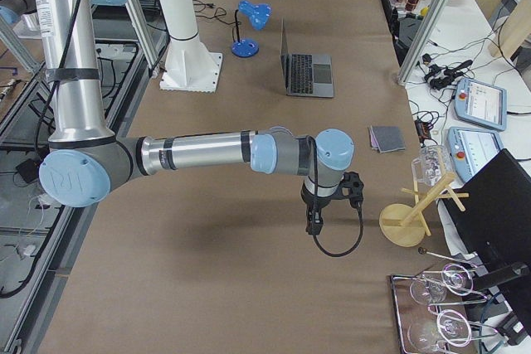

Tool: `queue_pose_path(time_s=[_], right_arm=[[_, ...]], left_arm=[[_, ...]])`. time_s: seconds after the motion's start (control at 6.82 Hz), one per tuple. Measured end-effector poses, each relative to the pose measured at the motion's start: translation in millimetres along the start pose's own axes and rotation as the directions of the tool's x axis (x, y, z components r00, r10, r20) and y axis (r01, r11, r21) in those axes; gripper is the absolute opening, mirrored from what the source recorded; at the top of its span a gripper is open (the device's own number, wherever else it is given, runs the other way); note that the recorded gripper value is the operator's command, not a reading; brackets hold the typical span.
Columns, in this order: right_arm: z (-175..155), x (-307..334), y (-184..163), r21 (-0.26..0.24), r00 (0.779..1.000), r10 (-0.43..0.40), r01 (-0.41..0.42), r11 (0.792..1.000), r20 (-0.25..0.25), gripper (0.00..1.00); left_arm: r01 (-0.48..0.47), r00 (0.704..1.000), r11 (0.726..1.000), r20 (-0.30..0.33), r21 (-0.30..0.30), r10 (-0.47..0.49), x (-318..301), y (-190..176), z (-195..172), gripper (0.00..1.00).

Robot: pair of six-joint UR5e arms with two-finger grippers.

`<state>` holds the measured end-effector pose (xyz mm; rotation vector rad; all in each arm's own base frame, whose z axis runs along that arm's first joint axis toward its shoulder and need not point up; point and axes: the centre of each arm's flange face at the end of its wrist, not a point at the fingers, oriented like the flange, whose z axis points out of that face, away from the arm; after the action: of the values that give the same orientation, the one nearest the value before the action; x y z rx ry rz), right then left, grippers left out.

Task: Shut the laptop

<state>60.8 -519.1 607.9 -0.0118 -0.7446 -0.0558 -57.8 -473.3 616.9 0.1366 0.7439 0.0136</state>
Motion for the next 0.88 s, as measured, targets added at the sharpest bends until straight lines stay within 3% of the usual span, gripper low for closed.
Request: queue_pose_path(time_s=[0.88], right_arm=[[-2.2, -1.3, -1.4, 0.005, 1.0, 0.0, 0.0, 1.0, 0.0, 1.0]], left_arm=[[0.005, 1.0, 1.0, 0.0, -0.006, -0.005, -2.3, 1.3, 2.4, 0.98]])
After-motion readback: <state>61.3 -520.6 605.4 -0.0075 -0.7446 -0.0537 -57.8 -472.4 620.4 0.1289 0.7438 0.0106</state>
